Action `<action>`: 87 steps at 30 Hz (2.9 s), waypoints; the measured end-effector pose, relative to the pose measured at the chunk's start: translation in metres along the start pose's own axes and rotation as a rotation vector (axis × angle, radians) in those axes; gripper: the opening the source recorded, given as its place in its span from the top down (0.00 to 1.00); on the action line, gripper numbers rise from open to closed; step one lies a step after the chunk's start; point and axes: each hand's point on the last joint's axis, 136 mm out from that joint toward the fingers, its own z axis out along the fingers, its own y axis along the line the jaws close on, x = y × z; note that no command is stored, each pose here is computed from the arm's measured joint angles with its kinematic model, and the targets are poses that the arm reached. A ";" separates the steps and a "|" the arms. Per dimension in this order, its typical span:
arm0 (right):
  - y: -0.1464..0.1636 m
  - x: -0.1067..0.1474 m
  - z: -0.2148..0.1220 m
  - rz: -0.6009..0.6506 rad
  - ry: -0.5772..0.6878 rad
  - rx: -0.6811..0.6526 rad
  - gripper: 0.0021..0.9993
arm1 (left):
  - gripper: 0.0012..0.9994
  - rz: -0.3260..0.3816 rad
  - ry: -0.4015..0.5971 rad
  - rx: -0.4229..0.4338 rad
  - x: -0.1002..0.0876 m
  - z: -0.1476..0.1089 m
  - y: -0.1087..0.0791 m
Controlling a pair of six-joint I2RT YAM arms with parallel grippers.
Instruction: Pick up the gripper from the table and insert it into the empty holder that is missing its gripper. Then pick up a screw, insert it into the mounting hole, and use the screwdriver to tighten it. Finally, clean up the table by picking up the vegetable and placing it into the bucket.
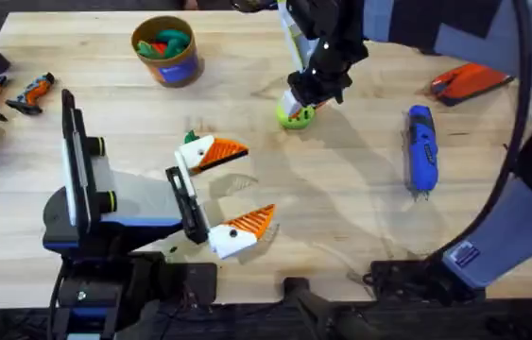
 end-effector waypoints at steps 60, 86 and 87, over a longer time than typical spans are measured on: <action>0.059 -0.019 -0.174 -0.165 -0.176 -0.062 1.00 | 0.01 0.000 0.000 0.000 0.000 0.000 0.000; 0.223 0.051 -0.198 -0.746 -0.180 -0.298 1.00 | 0.01 0.000 0.000 0.000 0.000 0.000 0.000; 0.224 0.050 -0.199 -0.748 -0.188 -0.301 1.00 | 0.01 0.000 0.000 0.000 0.000 0.000 0.000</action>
